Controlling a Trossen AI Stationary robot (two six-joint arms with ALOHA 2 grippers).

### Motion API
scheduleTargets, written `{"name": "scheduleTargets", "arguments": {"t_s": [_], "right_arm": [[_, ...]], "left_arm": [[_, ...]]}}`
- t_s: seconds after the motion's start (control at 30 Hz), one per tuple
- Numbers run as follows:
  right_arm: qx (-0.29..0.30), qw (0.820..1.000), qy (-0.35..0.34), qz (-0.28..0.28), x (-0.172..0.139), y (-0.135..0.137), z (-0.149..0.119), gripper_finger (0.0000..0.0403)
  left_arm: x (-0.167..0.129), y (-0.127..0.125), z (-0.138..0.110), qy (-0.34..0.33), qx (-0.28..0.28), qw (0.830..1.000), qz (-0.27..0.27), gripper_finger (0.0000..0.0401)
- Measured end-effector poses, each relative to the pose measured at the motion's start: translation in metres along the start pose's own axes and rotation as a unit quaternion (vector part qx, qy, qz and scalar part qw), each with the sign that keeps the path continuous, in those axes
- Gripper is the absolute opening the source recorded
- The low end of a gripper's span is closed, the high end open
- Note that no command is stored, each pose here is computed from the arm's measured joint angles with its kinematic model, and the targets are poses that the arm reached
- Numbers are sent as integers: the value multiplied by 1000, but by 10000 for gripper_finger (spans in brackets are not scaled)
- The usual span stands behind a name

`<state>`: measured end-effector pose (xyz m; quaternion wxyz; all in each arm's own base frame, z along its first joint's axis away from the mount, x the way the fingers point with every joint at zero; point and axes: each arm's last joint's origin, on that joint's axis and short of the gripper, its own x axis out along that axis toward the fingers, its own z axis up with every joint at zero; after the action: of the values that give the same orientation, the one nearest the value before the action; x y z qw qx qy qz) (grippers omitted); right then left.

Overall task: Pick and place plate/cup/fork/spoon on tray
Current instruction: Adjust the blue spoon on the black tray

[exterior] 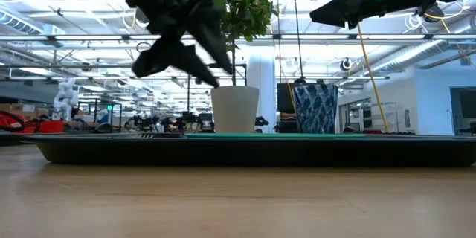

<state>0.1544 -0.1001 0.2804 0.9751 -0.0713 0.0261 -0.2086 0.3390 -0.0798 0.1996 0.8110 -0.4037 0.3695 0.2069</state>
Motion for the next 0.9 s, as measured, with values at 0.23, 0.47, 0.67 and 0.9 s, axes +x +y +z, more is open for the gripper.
{"name": "scheduleTargets", "arguments": {"t_s": [0.23,0.47,0.67,0.9], "right_arm": [[0,1000,0,0,0,0,0,169],[-3,1000,-2,-2,-2,0,1,169],[3,1000,-4,-2,-5,0,3,169],[5,1000,-4,-8,-8,-2,3,169]], "left_arm": [[7,-8,-6,-13,17,999,-26,124],[23,-41,-3,4,86,996,-28,124],[24,-41,3,65,91,985,129,124],[38,-38,-1,77,57,980,176,124]]}}
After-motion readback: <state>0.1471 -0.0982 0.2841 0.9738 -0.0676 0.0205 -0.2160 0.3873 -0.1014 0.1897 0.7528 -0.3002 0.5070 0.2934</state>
